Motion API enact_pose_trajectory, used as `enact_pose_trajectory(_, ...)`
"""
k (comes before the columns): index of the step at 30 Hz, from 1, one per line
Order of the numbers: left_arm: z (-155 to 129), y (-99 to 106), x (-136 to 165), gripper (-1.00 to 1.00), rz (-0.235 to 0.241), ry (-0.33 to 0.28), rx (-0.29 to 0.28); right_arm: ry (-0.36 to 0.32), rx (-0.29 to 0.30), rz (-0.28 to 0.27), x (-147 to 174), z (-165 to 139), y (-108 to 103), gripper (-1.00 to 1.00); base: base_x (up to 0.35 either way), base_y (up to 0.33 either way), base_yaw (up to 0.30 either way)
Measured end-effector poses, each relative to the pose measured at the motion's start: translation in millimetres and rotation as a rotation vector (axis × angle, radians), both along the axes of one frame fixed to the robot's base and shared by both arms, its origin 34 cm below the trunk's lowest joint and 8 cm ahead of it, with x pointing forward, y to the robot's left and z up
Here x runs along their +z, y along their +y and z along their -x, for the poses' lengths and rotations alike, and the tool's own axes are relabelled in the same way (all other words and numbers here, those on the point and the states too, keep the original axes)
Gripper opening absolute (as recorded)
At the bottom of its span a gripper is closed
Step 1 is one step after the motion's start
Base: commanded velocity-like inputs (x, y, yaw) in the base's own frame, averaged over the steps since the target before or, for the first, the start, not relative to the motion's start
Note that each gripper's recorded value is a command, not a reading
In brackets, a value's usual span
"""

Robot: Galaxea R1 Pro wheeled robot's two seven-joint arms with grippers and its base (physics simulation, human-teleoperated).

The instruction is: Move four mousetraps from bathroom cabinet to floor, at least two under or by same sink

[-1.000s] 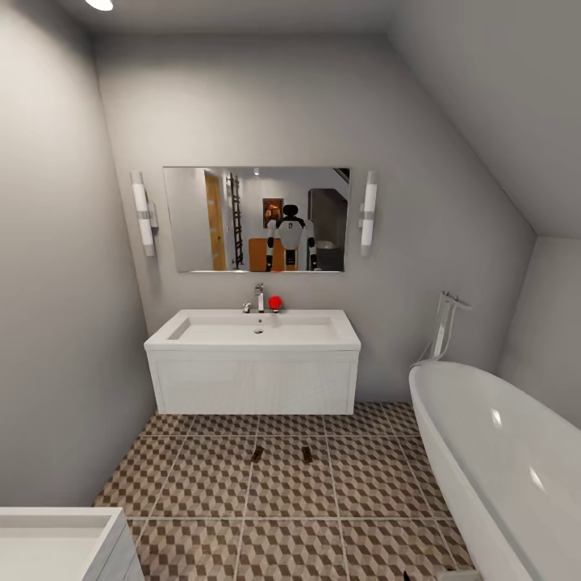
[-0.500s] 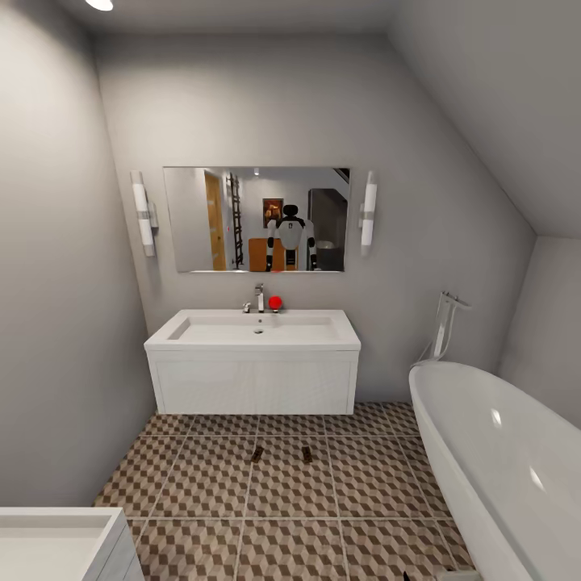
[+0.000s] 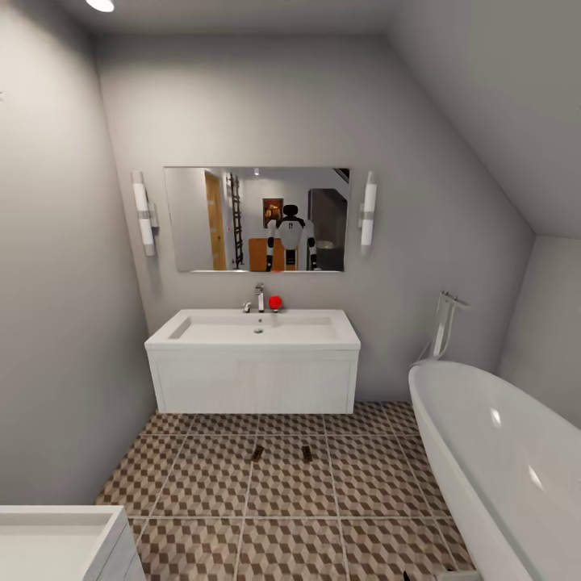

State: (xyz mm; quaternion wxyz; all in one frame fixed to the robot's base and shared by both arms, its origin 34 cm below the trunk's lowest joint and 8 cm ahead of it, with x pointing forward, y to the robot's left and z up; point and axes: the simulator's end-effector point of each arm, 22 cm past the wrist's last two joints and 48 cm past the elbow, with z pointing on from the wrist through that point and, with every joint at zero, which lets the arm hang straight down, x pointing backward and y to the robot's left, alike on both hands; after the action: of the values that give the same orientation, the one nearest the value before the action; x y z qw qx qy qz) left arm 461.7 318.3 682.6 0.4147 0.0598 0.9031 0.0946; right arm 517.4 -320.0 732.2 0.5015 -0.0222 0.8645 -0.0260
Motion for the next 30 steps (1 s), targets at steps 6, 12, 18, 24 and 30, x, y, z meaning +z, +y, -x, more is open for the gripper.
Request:
enact_pose_trajectory(6, 0.8, -0.2, -0.7, 1.0, 0.0, 0.003, 0.0, 0.0, 0.001, 0.0, -0.2, -0.1, 0.2, 1.0, -0.278, 0.0, 0.0)
enact_pose_trajectory(12, 2.3, 0.0, -1.7, 1.0, 0.0, 0.007, 0.0, 0.0, 0.001, 0.0, -0.2, -0.1, 0.4, 1.0, -0.324, 0.0, 0.0)
enact_pose_trajectory(18, 2.9, 0.0, -2.1, 1.0, -0.001, 0.009, 0.0, 0.001, 0.001, 0.0, -0.2, -0.1, 0.5, 1.0, -0.333, 0.0, 0.0)
enact_pose_trajectory(24, 3.0, 0.1, -2.2, 1.0, -0.001, 0.009, -0.001, 0.001, 0.001, 0.0, -0.2, -0.1, 0.4, 1.0, -0.335, 0.0, 0.0)
enact_pose_trajectory(30, 3.1, 0.2, -2.2, 1.0, -0.001, 0.009, 0.0, 0.0, 0.001, 0.0, -0.1, -0.1, 0.2, 1.0, -0.335, 0.0, 0.0)
